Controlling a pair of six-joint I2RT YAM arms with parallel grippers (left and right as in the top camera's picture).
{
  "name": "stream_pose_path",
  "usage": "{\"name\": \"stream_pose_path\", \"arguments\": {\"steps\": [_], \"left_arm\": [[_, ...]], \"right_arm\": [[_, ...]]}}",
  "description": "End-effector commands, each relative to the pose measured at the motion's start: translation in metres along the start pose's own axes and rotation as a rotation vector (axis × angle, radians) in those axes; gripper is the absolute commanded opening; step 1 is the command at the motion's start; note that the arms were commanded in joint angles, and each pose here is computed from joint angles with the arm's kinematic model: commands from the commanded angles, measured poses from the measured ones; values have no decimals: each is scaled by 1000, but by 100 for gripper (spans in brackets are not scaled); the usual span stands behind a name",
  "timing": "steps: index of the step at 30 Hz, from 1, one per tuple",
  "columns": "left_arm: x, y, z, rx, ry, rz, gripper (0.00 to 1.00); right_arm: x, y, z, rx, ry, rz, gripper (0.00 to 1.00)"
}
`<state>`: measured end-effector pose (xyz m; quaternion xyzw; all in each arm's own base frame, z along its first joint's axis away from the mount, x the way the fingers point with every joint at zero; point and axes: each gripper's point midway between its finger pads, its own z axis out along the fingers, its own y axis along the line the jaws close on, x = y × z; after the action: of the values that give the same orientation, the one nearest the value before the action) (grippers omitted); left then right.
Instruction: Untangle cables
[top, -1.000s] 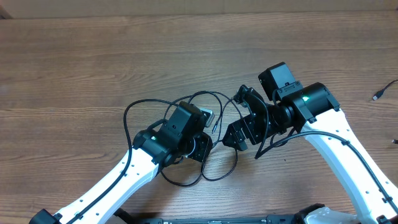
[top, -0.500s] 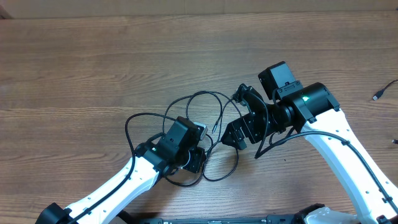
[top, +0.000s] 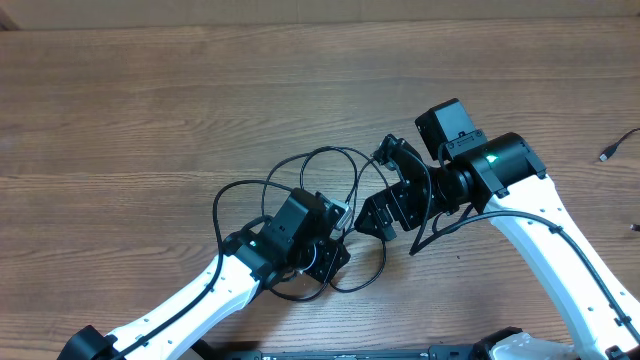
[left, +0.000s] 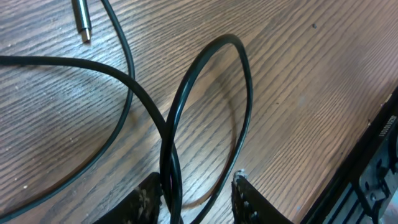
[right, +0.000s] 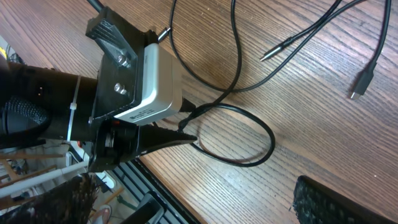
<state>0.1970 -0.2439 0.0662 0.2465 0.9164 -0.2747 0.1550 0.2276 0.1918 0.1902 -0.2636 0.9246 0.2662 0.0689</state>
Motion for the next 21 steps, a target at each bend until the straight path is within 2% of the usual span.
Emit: {"name": "stream_pose_path", "arguments": {"steps": [1,6,7,8,9,10,15,21], "left_arm": [[11,3,3,-13,17,32,37],[20,8,11,-17,29,3,36],[21,9,12,-18,33,0,33],[22,10,15,-20,39,-5,26],[24,11,16,-22,46,-12,12],[25,12,19,-25,54,-29,4],[22,14,25,-23,47,-91,4],[-9,3,11,1,-42,-68,4]], "right_arm": [[0,1,-1,-11,-2,-3,100],[0,2,-1,-11,-2,-4,100],[0,2,-1,-11,-2,-4,100],[0,2,-1,-11,-2,-4,100],[0,2,-1,-11,-2,-4,100],[0,2,-1,-12,-2,-3,100],[0,3,-1,-22,-4,-4,100],[1,-11,-1,63,4,-1,100]]}}
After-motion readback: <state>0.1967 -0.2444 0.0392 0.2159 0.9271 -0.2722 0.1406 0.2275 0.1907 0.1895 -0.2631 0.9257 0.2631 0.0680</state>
